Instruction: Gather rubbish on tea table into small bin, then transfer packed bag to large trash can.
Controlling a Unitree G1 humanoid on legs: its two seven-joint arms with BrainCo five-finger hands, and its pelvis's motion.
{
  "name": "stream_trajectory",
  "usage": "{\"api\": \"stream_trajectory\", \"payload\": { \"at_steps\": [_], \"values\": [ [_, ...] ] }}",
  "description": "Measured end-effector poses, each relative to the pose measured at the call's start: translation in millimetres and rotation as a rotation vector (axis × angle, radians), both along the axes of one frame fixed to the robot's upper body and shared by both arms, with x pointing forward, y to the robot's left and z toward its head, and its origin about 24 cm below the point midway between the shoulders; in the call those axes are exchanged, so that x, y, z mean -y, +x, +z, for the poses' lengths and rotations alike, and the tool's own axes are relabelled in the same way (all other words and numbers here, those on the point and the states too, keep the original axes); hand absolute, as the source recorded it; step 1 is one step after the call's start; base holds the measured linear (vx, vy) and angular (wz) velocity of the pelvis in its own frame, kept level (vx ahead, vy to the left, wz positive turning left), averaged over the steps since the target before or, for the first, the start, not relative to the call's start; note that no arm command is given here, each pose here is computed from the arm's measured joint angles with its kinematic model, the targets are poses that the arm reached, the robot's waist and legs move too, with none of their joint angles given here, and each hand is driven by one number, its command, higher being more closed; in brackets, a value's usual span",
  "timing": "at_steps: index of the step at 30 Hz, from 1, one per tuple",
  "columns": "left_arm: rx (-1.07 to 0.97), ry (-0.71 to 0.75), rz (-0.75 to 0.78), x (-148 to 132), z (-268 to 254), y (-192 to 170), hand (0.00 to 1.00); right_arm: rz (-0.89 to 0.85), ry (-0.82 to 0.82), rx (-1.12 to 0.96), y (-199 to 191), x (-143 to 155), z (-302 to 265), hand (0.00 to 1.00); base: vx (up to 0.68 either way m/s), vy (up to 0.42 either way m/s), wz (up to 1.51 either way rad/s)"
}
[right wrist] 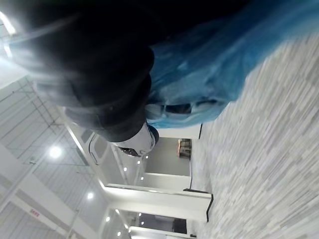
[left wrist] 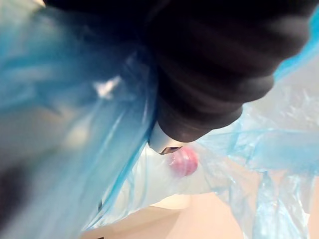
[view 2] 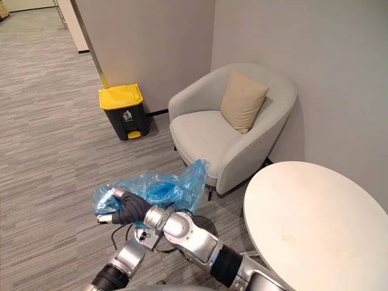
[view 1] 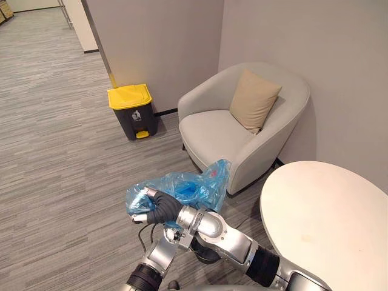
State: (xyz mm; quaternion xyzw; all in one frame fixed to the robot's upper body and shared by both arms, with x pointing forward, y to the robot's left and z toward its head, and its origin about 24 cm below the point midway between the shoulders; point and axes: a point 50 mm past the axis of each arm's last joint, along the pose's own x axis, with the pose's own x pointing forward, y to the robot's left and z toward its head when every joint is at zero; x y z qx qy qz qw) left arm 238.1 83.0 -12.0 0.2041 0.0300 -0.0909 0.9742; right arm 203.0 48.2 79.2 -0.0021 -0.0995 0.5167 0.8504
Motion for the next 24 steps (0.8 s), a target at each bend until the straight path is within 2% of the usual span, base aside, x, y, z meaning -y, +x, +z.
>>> {"api": "stream_trajectory", "payload": {
  "at_steps": [11, 24],
  "values": [
    [-0.078, -0.005, 0.068, -17.7, -15.9, -7.9, 1.00, -0.195, -0.108, 0.220, 13.6, 26.4, -1.7, 0.00, 0.00, 0.001, 0.00],
    [-0.106, -0.013, 0.186, -44.8, -22.7, -12.9, 1.00, -0.458, -0.126, 0.508, 30.4, 84.1, 33.0, 0.00, 0.00, 0.000, 0.00]
  ]
}}
